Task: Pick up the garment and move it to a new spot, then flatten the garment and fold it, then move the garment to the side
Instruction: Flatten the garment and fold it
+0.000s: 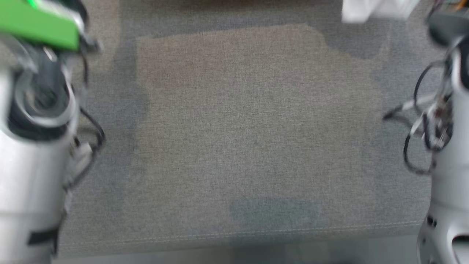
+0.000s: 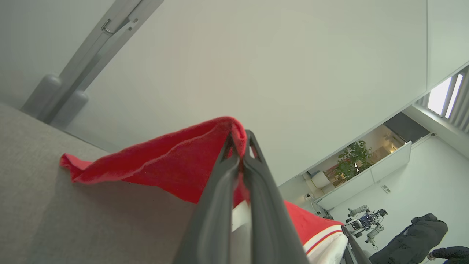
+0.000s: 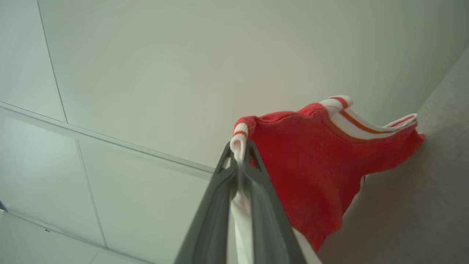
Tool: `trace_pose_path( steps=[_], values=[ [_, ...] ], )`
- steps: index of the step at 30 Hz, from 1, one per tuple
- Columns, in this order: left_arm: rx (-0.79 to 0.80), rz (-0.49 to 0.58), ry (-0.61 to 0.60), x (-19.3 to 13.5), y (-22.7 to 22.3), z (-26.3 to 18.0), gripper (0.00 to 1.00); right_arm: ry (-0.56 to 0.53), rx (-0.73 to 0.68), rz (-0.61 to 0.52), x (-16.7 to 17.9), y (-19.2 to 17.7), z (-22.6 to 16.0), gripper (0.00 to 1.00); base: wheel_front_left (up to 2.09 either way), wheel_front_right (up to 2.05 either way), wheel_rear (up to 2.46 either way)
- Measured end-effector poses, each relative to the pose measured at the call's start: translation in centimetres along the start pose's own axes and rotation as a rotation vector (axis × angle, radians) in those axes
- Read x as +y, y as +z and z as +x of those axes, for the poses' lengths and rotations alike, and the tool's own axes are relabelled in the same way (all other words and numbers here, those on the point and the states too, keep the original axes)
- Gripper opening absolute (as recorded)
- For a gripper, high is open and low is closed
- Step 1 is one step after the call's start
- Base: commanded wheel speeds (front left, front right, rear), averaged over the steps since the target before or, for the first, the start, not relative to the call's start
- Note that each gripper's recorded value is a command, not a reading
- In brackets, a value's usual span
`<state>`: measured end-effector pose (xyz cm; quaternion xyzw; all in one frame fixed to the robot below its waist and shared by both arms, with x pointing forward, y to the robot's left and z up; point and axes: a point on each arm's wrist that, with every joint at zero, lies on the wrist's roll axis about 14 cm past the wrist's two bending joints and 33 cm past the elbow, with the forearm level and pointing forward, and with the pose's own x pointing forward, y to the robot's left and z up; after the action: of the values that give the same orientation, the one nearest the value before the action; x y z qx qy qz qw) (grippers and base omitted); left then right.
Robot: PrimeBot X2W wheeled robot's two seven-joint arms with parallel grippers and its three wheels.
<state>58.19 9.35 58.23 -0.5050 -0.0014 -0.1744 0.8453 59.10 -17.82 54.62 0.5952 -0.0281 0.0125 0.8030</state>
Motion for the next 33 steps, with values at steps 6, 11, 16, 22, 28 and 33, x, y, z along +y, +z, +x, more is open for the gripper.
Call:
trace_pose_path(
  steps=[6, 11, 16, 22, 28, 33],
  values=[
    [0.122, -0.112, 0.390, 11.7, -7.7, -9.8, 0.00, -0.289, 0.032, 0.040, -10.2, -1.8, -6.4, 0.00, 0.00, 0.00, 0.00],
    [0.070, -0.173, 0.389, 10.8, -7.7, -11.3, 0.00, -0.367, 0.018, 0.055, -12.0, -1.4, -9.7, 0.00, 0.00, 0.00, 0.00],
    [0.009, -0.188, 0.386, 9.9, -6.3, -13.2, 0.00, -0.418, 0.016, 0.084, -12.6, -1.5, -13.1, 0.00, 0.00, 0.00, 0.00],
    [-0.022, -0.205, 0.402, 8.7, -5.7, -16.4, 0.00, -0.500, 0.011, 0.128, -13.8, -1.5, -18.0, 0.00, 0.00, 0.00, 0.00],
    [-0.045, -0.194, 0.405, 7.3, -4.8, -19.4, 0.00, -0.450, -0.004, 0.206, -11.5, -1.4, -19.7, 0.00, 0.00, 0.00, 0.00],
    [-0.012, -0.254, 0.388, 5.6, -6.8, -20.2, 0.00, -0.314, -0.017, 0.258, -7.1, -1.0, -18.7, 0.00, 0.00, 0.00, 0.00]
  ],
)
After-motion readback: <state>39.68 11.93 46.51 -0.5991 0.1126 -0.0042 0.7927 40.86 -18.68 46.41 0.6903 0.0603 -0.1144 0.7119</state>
